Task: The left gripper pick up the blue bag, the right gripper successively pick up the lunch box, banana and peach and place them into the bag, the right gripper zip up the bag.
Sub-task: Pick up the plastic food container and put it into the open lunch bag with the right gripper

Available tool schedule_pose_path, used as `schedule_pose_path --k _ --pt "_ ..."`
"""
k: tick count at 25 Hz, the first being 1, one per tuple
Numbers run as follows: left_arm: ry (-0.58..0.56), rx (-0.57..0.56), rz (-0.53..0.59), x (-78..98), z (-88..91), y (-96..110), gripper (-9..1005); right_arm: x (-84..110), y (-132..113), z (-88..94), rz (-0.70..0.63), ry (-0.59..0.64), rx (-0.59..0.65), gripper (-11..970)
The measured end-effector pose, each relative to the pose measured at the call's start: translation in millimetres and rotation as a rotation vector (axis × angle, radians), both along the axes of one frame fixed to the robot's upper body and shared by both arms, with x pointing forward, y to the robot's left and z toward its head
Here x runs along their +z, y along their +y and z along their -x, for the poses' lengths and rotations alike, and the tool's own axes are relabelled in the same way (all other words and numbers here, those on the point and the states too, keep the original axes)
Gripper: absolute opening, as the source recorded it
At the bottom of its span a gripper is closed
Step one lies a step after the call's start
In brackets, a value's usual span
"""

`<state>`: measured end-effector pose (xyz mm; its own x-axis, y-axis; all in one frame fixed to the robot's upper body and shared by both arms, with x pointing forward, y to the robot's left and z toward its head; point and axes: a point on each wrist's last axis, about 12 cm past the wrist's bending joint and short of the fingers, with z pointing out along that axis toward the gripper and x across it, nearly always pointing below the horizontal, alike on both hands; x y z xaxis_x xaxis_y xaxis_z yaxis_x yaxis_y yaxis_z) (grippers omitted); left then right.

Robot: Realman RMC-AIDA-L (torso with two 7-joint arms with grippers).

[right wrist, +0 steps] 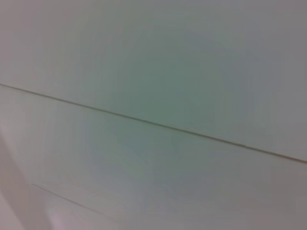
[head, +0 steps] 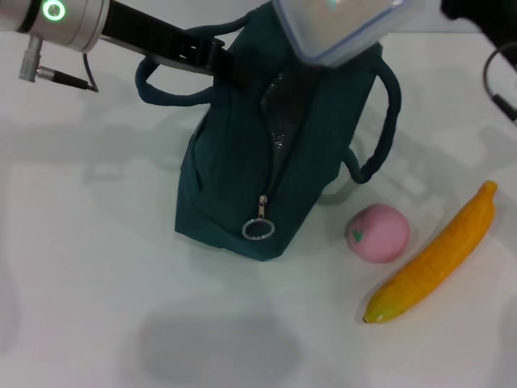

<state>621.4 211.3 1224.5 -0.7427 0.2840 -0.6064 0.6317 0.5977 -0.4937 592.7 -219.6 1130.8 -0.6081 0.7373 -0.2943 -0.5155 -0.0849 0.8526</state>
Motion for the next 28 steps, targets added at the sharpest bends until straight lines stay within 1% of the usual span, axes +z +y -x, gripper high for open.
schedule_pose_path --k 4,12,16,18,20,23,28 --pt "-0.003 -0.001 0.0 0.0 -0.5 -1 48 -11.2 5 -0.6 0.105 0.037 0.01 95" --pt "-0.004 -0.001 -0.003 -0.5 -0.7 0 48 -25.0 -5 7.1 0.152 0.079 -0.009 95" --pt "-0.004 -0.003 -0.003 -1.2 -0.6 -1 48 -21.2 -2 8.2 0.196 0.037 0.042 95" --pt "-0.004 -0.009 -0.006 -1.6 -0.5 -4 47 -17.8 3 6.8 0.234 0.002 0.073 95" --pt "-0.003 -0.016 -0.009 -2.1 -0.1 -6 47 -18.4 6 3.6 0.297 -0.024 0.071 95" --pt "-0.001 -0.022 -0.011 -3.2 0.4 -8 47 -24.5 7 0.3 0.362 -0.011 0.047 95" --pt "0.001 -0.023 -0.01 -3.8 0.5 -8 47 -34.9 11 1.7 0.441 0.024 0.077 95"
